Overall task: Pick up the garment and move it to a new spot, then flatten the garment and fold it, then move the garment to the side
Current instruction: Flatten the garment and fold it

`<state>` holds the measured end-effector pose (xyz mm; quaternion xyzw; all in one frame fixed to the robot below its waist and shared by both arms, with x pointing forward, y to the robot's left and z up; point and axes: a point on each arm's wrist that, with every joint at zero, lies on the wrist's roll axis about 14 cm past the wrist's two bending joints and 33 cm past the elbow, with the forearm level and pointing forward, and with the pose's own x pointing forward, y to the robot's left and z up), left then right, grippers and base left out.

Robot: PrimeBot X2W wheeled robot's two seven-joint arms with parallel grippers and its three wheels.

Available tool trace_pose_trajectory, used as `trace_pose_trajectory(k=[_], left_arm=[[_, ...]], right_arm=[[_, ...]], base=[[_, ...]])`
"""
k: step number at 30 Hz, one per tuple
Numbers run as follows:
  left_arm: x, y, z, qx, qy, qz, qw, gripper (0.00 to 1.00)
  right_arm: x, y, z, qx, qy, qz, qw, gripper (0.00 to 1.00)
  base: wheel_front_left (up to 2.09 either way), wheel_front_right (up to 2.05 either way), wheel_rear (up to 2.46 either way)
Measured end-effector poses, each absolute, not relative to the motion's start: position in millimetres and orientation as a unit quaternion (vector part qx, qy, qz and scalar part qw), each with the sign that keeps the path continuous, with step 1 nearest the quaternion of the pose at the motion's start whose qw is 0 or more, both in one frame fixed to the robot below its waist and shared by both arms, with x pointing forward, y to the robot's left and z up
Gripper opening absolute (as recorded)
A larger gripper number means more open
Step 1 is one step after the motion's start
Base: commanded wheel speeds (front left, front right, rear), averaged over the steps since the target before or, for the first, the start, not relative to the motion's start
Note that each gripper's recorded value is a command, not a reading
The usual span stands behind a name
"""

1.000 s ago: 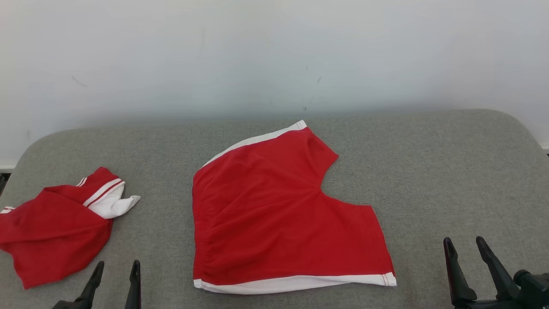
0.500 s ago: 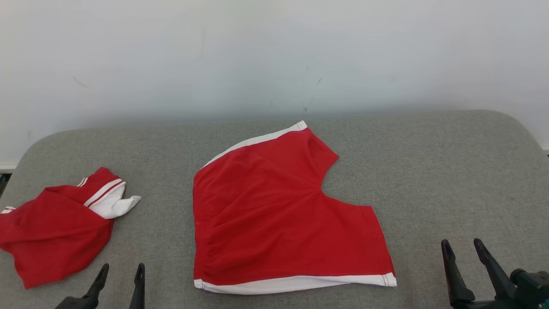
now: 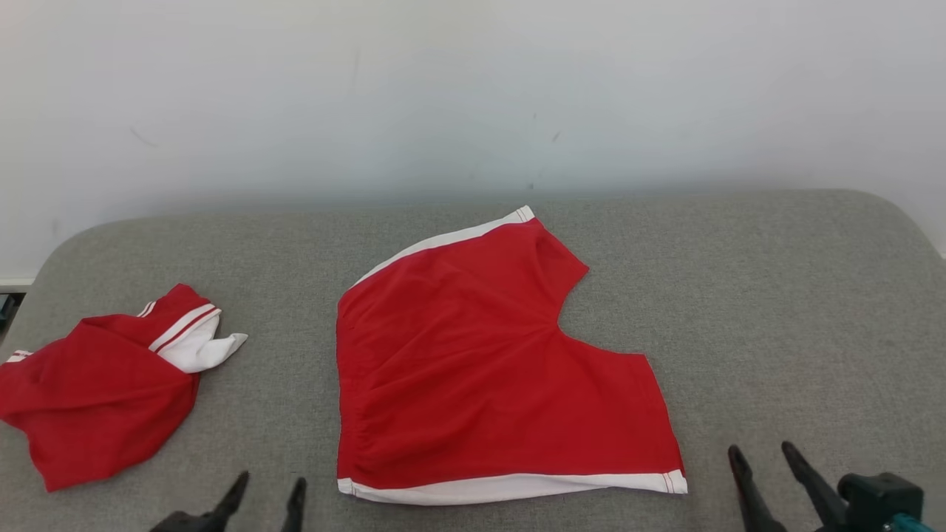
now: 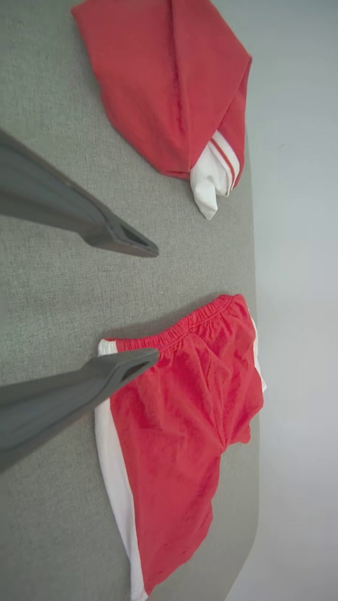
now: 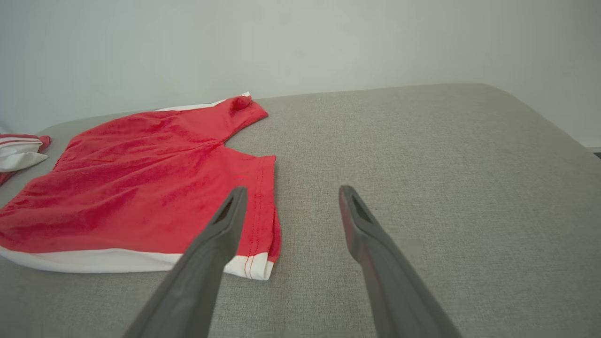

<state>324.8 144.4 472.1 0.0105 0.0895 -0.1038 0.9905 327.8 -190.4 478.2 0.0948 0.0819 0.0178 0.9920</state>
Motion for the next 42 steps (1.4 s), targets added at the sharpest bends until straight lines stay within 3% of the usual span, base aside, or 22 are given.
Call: trace_pose_trajectory(k=[9, 30, 31, 32, 33, 35, 42], left_arm=[[325, 108, 444, -0.011, 0.149, -0.165, 0.975, 1.0], [347, 87, 398, -0.031, 0.244, -0.2, 0.948, 1.0], [346, 85, 398, -0.038, 0.246, -0.2, 0.948, 1.0], [345, 83, 396, -0.041, 0.249, -0.2, 0.947, 0.59], [343, 82, 393, -0.04, 0.254, -0.201, 0.945, 0.41], [341, 83, 387, -0.037, 0.264, -0.201, 0.943, 0.0], [341, 84, 383, -0.039, 0.267, -0.2, 0.942, 0.0]], right_arm=[[324, -159, 434, 0.075, 0.183, 0.076, 0.977, 1.0], [349, -121, 388, 0.07, 0.281, 0.121, 0.949, 1.0], [347, -121, 386, 0.071, 0.285, 0.121, 0.948, 0.96], [346, -121, 384, 0.071, 0.289, 0.121, 0.947, 0.37], [344, -121, 381, 0.071, 0.293, 0.121, 0.946, 0.1], [343, -122, 378, 0.072, 0.298, 0.119, 0.944, 0.0], [348, -120, 378, 0.08, 0.294, 0.122, 0.945, 0.0]], base=[[0.0, 0.0, 0.0], [0.0, 0.0, 0.0], [0.0, 0.0, 0.0], [0.0, 0.0, 0.0], [0.0, 0.0, 0.0], [0.0, 0.0, 0.0], [0.0, 0.0, 0.0]])
